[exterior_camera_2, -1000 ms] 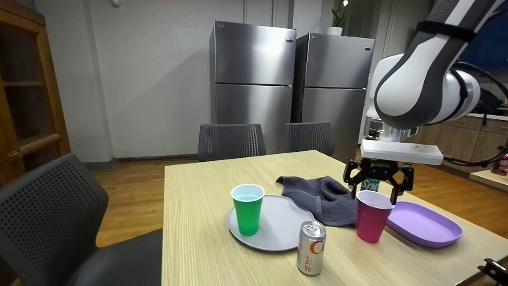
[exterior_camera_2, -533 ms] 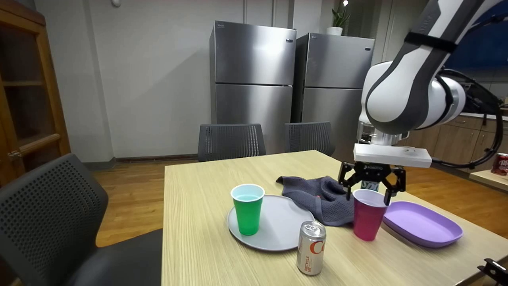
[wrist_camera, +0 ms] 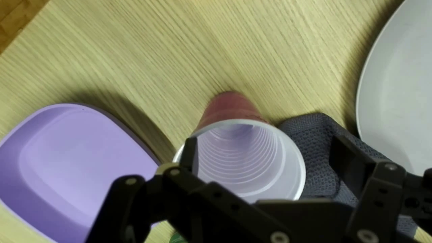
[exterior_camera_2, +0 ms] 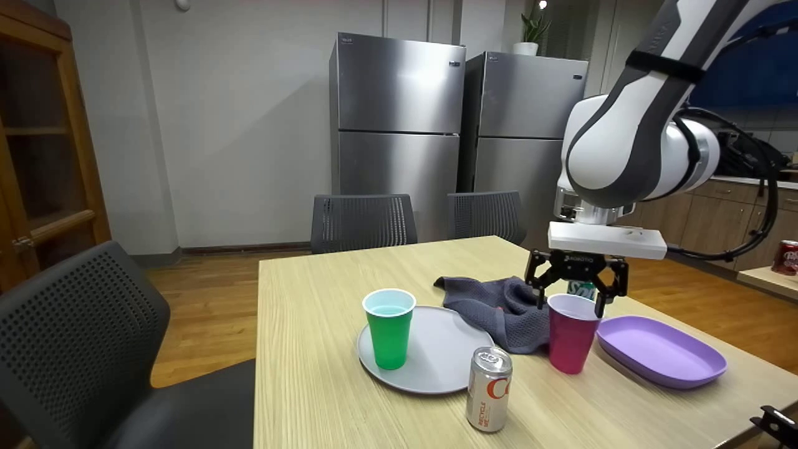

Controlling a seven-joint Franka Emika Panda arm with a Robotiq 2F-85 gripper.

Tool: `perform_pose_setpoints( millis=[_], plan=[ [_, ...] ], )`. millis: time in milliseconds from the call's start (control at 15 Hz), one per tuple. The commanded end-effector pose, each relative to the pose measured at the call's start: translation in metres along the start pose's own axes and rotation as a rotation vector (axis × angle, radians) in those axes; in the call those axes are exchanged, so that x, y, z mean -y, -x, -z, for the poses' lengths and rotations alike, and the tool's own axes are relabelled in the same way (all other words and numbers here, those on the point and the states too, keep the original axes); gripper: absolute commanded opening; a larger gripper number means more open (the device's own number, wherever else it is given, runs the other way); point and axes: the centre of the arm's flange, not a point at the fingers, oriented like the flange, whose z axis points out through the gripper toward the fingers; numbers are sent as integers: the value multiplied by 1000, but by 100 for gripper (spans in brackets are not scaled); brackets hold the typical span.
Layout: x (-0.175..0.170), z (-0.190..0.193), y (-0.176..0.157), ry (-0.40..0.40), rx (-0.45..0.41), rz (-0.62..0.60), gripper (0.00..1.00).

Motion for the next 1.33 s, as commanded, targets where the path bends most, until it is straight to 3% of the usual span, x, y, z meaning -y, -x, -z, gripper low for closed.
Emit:
perform_pose_setpoints(
  millis=[0, 933, 1000, 1067, 1267],
  plan=[
    [7, 5, -8, -12, -7, -5, 100],
    [23, -15, -16, 4, -5, 8, 100],
    [23, -16, -16, 5, -6, 12, 75],
    [23, -17, -15, 6, -8, 15, 74],
    [22, -18, -15, 8, -9, 15, 49]
  ],
)
